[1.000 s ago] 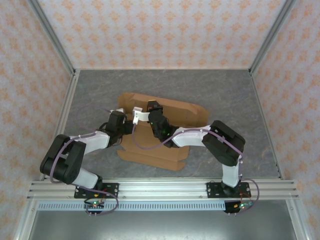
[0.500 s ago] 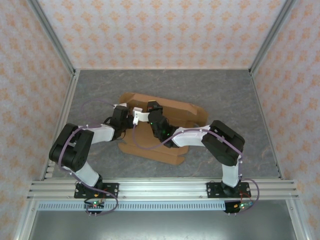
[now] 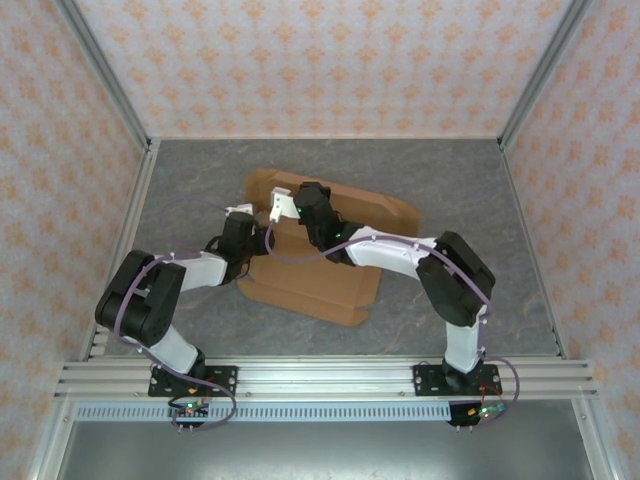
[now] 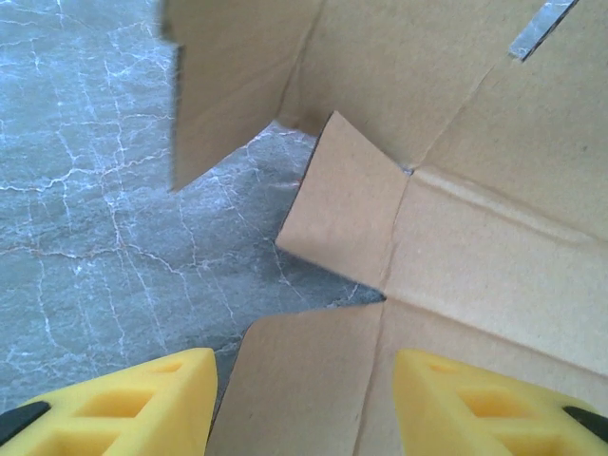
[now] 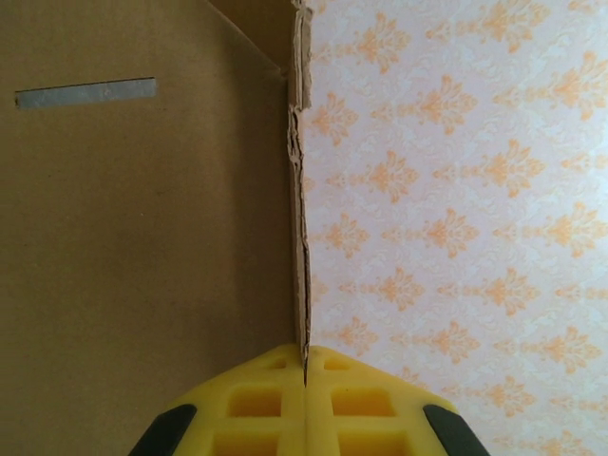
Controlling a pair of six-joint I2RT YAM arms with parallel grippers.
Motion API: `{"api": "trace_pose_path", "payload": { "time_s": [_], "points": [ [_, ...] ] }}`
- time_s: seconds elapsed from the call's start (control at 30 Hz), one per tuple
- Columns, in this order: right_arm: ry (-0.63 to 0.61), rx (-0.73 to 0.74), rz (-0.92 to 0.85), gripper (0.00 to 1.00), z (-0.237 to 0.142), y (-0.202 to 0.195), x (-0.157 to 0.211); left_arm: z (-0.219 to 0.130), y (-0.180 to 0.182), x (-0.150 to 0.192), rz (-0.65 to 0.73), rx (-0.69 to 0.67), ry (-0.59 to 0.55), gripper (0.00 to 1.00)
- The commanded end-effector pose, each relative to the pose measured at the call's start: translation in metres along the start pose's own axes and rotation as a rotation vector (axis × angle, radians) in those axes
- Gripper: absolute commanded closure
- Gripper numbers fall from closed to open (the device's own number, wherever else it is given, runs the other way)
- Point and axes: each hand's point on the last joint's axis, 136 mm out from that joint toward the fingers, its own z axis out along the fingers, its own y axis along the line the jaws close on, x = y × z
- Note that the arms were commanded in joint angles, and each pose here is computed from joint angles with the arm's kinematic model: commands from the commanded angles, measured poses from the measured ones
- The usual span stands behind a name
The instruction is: Fold the paper box
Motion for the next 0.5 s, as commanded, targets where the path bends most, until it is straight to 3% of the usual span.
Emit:
{"api": "trace_pose_path", "payload": {
  "time_s": [0.0,0.47],
  "points": [
    [0.006,-0.065,0.046,1.00,0.000,-0.005,0.001,0.006,-0.007,-0.017,0.009,0.003,-0.050,0.47],
    [0.010,-0.315,0.104,1.00,0.009,-0.003,0.017,0.021,-0.023,-0.040,0.095,0.039,-0.089,0.47]
  ]
}}
